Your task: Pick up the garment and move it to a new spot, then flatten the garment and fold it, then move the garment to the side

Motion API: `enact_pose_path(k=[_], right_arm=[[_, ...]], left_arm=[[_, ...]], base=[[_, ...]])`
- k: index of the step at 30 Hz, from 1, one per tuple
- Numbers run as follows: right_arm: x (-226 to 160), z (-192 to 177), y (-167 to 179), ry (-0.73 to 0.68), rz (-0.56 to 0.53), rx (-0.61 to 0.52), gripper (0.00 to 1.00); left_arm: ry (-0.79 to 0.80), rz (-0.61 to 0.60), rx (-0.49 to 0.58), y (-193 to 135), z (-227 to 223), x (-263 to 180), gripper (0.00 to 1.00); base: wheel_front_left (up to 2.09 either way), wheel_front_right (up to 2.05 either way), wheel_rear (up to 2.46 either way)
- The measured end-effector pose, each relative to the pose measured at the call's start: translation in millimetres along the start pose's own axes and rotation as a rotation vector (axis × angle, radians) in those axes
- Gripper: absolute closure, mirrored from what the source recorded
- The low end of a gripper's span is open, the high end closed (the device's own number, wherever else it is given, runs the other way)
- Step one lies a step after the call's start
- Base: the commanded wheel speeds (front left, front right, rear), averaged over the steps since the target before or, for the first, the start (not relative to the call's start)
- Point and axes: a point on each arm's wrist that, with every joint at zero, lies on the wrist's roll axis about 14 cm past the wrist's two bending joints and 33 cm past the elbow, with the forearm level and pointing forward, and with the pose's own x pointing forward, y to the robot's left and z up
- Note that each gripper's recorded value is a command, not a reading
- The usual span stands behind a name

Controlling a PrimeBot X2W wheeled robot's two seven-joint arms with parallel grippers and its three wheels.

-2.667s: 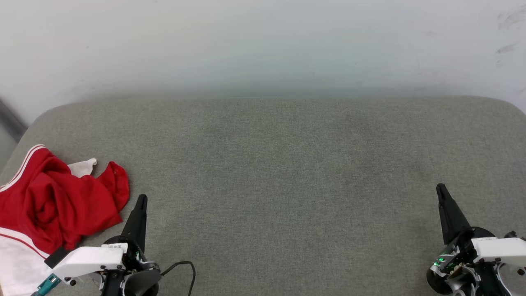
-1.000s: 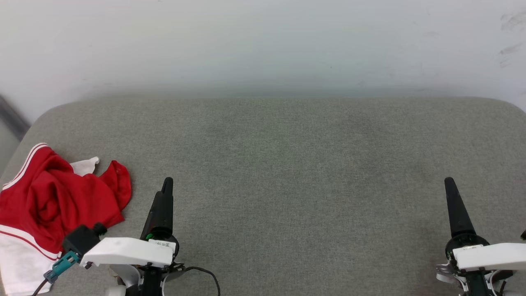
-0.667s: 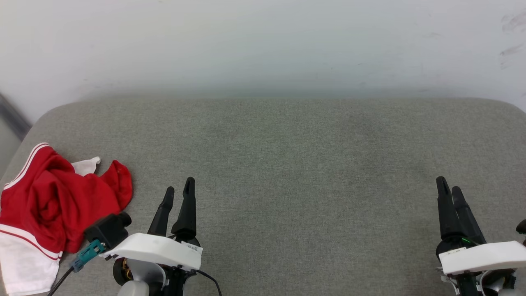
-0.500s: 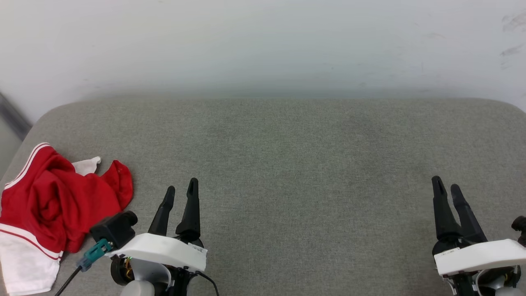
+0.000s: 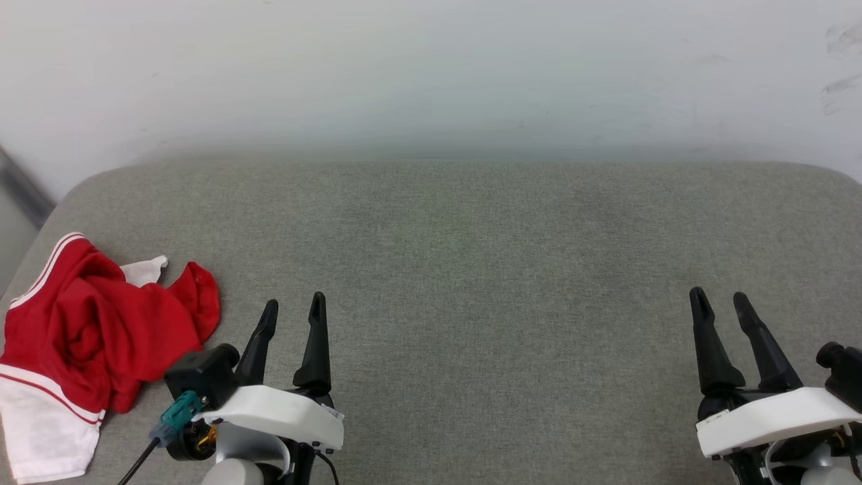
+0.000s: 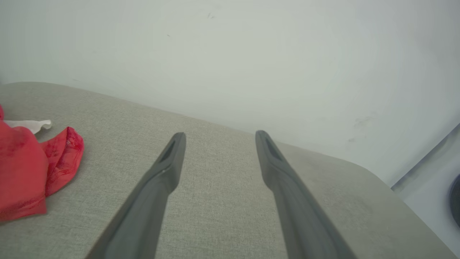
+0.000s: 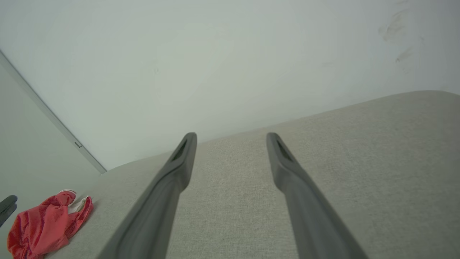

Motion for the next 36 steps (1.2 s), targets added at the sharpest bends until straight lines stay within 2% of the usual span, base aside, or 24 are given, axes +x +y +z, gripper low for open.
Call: enact_pose_path(k=[19,36], right_arm=[[-4,9,-2,-0.003,-0.015,-0.254,0.00],[-7,9,-2,0.006,-0.015,-0.369,0.00]], left_arm=[[-0.021,-0.018,0.231,-3,-1,-3,0.00],[-0.031,-0.013,0.348,-1,-5,-7,0.00]], base=[[0.00,0.00,0.00],[0.00,0.00,0.00]])
